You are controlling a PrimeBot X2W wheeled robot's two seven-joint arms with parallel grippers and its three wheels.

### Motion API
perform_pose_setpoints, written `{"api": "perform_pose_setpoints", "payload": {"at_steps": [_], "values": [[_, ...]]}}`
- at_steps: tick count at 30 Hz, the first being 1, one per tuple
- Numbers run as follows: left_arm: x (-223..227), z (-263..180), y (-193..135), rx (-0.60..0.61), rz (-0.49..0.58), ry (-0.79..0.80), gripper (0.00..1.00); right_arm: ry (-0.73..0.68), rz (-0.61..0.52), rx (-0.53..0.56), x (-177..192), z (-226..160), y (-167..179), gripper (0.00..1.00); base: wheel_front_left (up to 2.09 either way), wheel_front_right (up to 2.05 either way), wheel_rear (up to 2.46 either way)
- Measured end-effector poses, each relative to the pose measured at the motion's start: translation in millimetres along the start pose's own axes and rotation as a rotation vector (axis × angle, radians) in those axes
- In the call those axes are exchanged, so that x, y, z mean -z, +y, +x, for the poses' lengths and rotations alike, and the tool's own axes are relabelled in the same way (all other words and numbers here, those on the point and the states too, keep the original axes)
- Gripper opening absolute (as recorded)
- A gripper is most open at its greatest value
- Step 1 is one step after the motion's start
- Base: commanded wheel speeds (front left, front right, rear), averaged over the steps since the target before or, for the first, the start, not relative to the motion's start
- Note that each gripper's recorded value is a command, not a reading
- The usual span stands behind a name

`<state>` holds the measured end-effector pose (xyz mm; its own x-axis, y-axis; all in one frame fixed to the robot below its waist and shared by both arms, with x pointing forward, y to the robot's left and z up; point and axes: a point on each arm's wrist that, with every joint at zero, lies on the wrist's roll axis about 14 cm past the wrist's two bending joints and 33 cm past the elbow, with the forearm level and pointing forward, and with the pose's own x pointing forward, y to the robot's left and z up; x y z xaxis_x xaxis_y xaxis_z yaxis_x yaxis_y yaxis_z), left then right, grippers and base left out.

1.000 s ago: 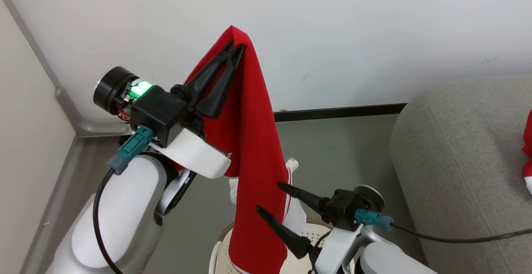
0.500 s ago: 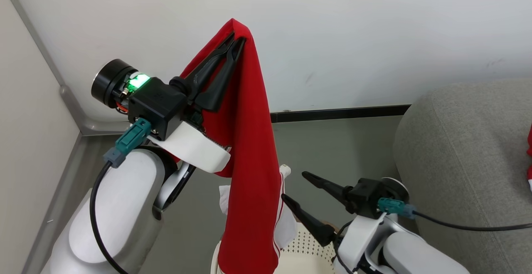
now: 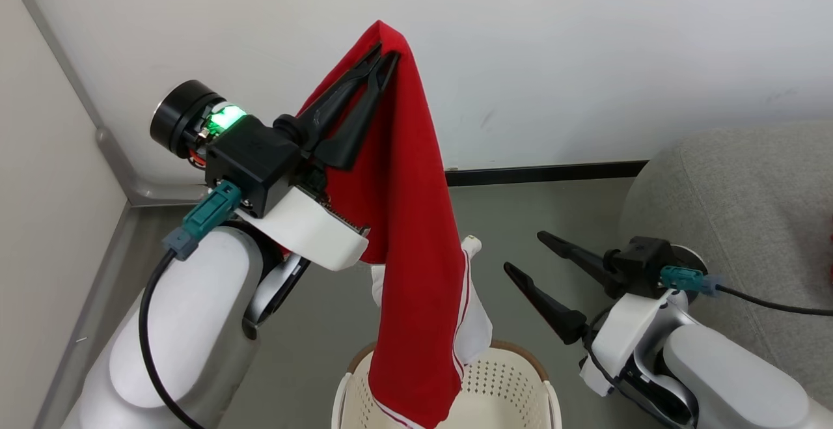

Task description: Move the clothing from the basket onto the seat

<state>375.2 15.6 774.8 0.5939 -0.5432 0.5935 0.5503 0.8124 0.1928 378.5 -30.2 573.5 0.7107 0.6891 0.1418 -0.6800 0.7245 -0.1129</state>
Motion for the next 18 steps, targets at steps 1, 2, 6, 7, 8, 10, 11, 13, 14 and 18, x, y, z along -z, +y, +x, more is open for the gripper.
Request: {"api": "perform_pose_setpoints", "payload": {"at_steps": [1,2,6,7,8,10,11,13,14,18], "values": [[-0.7,0.3,-1.8,0.009,-0.001,-0.003,0.00,0.007,0.021,-0.008,2.7,-0.6,2.9,1.00,0.00,0.00,0.00],[-1.6,0.8,-3.5,0.016,-0.002,-0.006,0.00,0.014,0.038,-0.019,4.8,-0.7,6.2,1.00,0.00,0.00,0.00],[-6.1,3.7,-9.4,0.045,0.002,-0.024,0.00,0.047,0.012,-0.079,1.9,4.3,6.4,1.00,0.00,0.00,0.00],[-6.0,3.8,-10.4,0.048,0.001,-0.024,0.00,0.050,0.002,-0.089,-0.2,5.3,4.9,1.00,0.00,0.00,0.00],[-5.6,3.7,-11.2,0.050,-0.001,-0.023,0.00,0.063,-0.012,-0.107,-0.4,6.3,5.7,1.00,0.00,0.00,0.00],[-5.7,3.2,-12.8,0.056,-0.003,-0.026,0.00,0.093,-0.034,-0.140,1.9,7.0,8.5,1.00,0.00,0.00,0.00],[-6.1,2.9,-13.5,0.061,-0.003,-0.030,0.00,0.109,-0.040,-0.158,4.1,7.0,11.2,1.00,0.00,0.00,0.00],[-6.4,2.5,-14.6,0.063,-0.005,-0.032,0.00,0.148,-0.040,-0.204,10.3,6.3,20.9,1.00,0.00,0.00,0.00],[-6.8,2.6,-14.9,0.064,-0.005,-0.032,0.00,0.167,-0.035,-0.231,13.5,5.6,27.4,1.00,0.00,0.00,0.00],[-11.4,4.4,-17.7,0.073,-0.004,-0.048,0.00,0.237,-0.005,-0.321,24.5,2.6,51.4,1.00,0.00,0.00,0.00]]}}
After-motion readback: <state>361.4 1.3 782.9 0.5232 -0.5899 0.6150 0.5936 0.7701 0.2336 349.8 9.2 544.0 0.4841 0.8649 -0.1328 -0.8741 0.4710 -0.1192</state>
